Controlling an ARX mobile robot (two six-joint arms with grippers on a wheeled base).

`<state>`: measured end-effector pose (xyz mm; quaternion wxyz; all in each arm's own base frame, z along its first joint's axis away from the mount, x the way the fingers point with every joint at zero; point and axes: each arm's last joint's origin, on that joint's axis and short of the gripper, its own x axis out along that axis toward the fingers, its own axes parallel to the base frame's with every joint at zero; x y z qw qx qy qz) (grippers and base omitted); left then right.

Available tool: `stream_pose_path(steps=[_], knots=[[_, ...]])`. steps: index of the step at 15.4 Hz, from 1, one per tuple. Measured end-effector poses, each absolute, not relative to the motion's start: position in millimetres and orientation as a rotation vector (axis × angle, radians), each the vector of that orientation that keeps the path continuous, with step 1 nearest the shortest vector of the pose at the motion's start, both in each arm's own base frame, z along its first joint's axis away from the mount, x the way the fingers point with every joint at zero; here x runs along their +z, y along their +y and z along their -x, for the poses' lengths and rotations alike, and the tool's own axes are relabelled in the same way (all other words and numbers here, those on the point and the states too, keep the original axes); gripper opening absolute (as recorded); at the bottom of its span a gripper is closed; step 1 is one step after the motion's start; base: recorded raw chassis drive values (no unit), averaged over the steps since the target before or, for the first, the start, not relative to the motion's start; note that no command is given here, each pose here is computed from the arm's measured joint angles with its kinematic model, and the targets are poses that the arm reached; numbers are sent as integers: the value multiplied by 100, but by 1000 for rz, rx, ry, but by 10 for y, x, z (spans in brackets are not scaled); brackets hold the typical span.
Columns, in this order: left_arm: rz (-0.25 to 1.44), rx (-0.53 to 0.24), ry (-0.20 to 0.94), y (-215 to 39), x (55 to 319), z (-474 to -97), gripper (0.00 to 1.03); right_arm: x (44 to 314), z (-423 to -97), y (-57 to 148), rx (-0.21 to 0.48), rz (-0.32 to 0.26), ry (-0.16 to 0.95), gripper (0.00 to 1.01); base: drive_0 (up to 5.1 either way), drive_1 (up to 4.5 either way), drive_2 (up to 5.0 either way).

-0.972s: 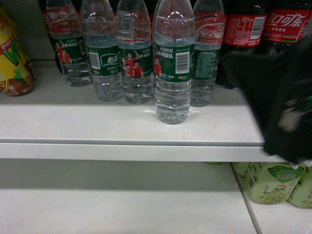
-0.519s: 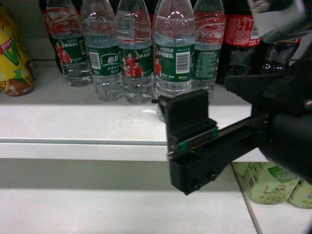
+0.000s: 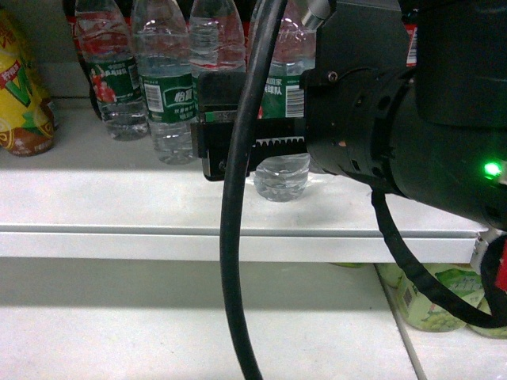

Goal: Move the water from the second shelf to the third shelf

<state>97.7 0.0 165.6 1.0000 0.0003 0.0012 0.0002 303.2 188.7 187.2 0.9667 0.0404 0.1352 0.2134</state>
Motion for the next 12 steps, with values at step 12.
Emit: stream_pose_path(steps=[12], knots=[[-1,0,3,0,1656,-977,98,1823,-3599,2025,266,-54,298,92,0,0,0]])
